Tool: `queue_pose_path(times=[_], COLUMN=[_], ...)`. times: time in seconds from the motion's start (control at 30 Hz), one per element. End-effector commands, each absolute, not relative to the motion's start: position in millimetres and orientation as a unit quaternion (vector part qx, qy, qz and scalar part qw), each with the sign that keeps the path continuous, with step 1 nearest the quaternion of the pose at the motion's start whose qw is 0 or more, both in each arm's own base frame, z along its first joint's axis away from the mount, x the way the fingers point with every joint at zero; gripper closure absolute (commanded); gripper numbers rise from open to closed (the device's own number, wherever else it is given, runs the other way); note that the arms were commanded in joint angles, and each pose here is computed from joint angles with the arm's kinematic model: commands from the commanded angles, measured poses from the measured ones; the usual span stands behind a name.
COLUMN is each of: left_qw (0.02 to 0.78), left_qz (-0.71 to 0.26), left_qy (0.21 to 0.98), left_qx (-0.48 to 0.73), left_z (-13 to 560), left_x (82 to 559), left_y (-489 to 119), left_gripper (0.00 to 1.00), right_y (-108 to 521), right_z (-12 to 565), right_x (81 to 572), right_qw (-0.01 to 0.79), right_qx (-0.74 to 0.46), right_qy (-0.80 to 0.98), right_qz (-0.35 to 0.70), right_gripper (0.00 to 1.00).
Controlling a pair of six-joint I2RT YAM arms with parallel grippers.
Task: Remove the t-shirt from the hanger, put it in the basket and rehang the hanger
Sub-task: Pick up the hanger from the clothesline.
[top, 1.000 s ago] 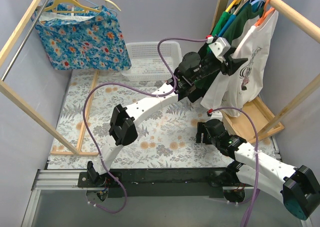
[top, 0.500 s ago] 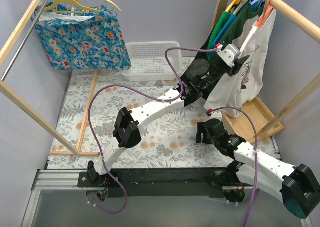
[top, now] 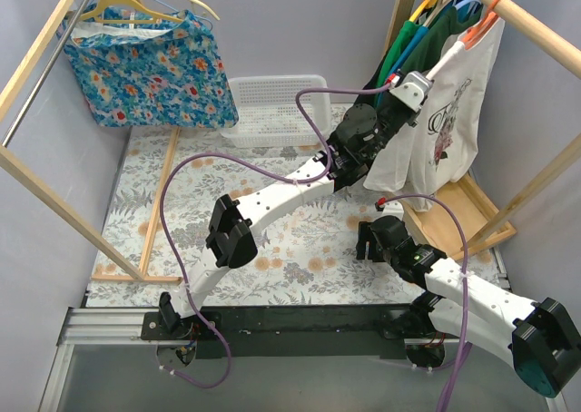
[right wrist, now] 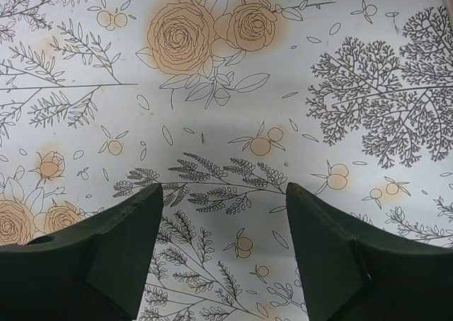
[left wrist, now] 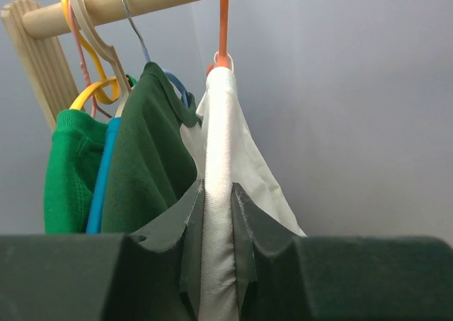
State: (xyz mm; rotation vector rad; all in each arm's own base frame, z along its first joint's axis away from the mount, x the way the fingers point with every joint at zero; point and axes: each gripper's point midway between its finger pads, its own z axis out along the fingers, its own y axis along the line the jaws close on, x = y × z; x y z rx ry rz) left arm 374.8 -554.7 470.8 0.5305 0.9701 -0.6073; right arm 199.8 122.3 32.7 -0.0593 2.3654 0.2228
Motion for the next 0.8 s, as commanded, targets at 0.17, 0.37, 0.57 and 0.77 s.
queue_pose_path(times=[0.17,0.37,0.57,0.77], left_qw=[0.844,0.846,0.843,0.848], left_qz=[-0.337,-0.356,-0.355,-0.348], left_qy=[0.363,0.342,0.346,0.344], left_qx=[0.204,0.199,0.208,0.204], left_z=[555.6,579.2,581.1,587.5], left_x=[341.2,321.3,303.0,294.0], left_y=[-528.5,-515.7,-503.6,-490.1], left_gripper=[1.00,1.00,1.00,1.00], right_y=[127.5,125.1,121.7,120.2], right_z=[45.1,46.3,49.5,56.0], right_x=[209.8,209.7,210.0,212.2], right_qw=[0.390,0.392,0.400,0.410], right_qx=[-0.012,-0.009,-0.003,0.002], right_qy=[0.916,0.916,0.913,0.908], right_qz=[0.092,0.088,0.085,0.085], right_gripper=[0.24,0.24,0.24,0.24])
